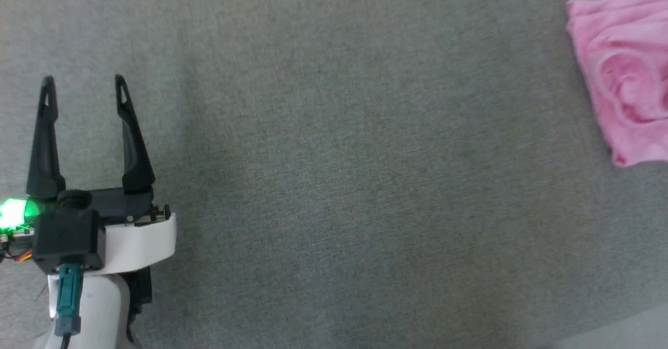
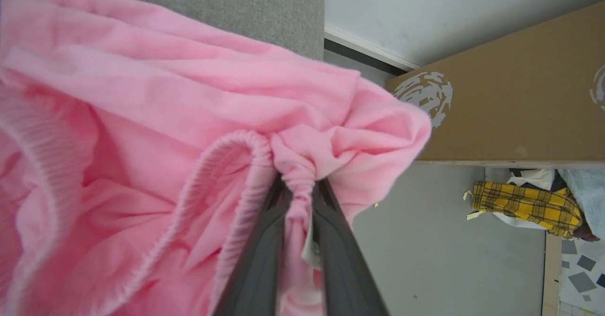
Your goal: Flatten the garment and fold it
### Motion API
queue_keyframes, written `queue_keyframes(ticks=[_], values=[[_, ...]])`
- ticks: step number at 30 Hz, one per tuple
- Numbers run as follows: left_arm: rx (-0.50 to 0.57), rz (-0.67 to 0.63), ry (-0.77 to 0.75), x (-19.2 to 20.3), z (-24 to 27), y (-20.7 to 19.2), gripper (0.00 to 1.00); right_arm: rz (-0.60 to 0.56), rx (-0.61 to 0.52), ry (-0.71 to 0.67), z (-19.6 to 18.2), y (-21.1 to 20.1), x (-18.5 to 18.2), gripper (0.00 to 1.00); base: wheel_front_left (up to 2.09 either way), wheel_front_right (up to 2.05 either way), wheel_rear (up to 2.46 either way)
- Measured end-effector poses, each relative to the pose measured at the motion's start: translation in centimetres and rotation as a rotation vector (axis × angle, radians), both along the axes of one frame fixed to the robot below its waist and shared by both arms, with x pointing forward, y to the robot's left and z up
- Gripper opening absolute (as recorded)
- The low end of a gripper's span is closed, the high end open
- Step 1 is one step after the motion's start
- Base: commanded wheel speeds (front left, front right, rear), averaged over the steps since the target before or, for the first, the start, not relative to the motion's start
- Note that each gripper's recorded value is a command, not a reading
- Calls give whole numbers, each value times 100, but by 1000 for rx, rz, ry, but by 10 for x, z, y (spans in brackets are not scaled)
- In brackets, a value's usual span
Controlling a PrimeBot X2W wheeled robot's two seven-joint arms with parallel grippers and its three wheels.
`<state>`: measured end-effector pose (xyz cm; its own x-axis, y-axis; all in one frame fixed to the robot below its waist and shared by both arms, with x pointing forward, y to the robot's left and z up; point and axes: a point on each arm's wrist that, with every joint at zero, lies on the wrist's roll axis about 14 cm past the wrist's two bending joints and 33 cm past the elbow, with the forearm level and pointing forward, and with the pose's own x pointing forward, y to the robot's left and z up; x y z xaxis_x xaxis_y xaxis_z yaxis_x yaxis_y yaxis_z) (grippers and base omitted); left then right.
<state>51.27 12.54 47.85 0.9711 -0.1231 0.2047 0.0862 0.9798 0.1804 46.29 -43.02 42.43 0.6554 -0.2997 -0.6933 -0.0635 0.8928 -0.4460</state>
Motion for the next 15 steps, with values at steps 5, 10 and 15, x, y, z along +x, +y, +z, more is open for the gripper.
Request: queue_keyframes(ticks=[5, 10, 15], values=[[6, 6, 46, 5, -26, 2, 100, -67, -17, 72, -39, -13, -2, 0, 0, 0, 0], [13, 24, 50, 6, -30, 6, 100, -120, 36, 100, -66, -7, -9, 46, 0, 0, 0], [5, 40, 40, 0, -18, 7, 100, -114, 7, -17, -40, -20, -5, 100, 0, 0, 0]])
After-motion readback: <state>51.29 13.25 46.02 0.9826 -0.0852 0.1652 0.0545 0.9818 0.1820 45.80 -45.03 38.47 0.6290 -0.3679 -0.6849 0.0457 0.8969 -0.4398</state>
